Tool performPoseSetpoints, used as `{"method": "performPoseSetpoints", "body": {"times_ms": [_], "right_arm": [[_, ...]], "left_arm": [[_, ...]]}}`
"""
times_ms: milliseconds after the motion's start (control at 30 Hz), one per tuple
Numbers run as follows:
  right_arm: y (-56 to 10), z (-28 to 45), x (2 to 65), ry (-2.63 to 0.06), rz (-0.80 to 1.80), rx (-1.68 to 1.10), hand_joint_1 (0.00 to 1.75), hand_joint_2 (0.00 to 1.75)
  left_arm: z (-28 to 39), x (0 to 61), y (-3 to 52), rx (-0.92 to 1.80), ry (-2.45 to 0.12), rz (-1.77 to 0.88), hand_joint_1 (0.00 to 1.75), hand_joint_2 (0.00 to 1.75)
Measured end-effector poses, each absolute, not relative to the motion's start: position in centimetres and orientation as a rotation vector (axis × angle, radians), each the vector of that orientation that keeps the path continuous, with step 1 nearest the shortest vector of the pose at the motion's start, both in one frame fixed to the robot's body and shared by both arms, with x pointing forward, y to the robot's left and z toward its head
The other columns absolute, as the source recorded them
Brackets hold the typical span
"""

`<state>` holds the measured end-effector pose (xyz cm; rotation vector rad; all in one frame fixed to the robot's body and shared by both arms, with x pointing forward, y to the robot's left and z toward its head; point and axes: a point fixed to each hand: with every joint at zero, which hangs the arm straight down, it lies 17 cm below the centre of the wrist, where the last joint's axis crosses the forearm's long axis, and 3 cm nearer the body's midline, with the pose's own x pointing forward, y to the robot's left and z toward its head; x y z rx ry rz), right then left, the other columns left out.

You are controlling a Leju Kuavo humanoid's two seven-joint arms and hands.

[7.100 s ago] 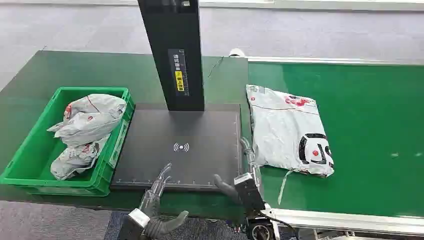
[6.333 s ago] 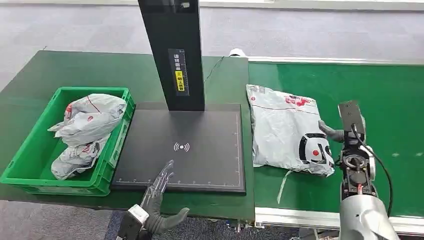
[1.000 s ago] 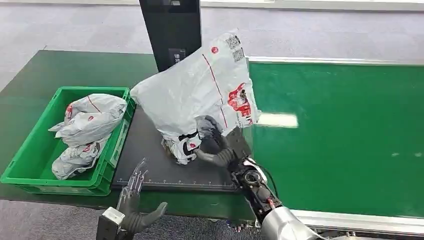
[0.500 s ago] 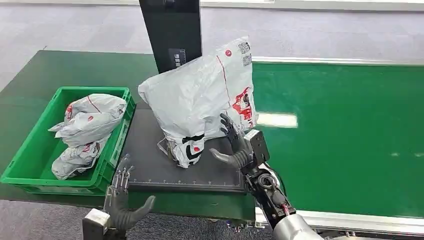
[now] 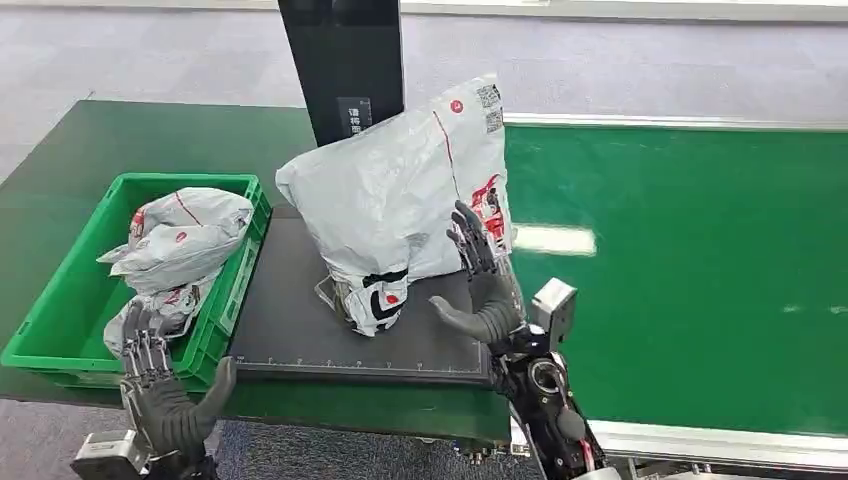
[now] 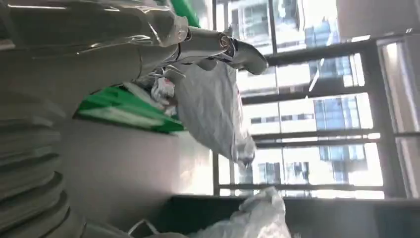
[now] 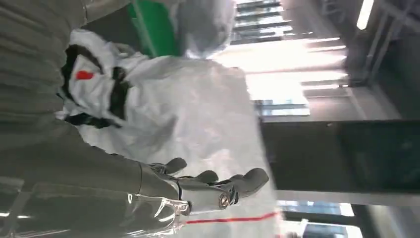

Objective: Moved the parcel from conveyor to table for the left to box.

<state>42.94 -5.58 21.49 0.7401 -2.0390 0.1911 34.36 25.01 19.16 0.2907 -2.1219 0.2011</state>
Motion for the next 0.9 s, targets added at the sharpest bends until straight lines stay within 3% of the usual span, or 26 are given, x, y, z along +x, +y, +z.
{"method": "performPoseSetpoints", "body": {"times_ms": [367, 900], "right_arm": [[-9.7, 31.1, 36.0, -2.411, 0.118, 0.507, 0.0, 1.75], [-12.5, 30.2, 34.5, -2.391, 0.006, 0.477, 0.0, 1.75]], "left_arm": [[20.7, 34.3, 21.4, 0.439, -2.15, 0.004, 0.0, 1.75], [26.1, 41.1, 13.2, 0.496, -2.248, -0.317, 0.0, 1.75]]}}
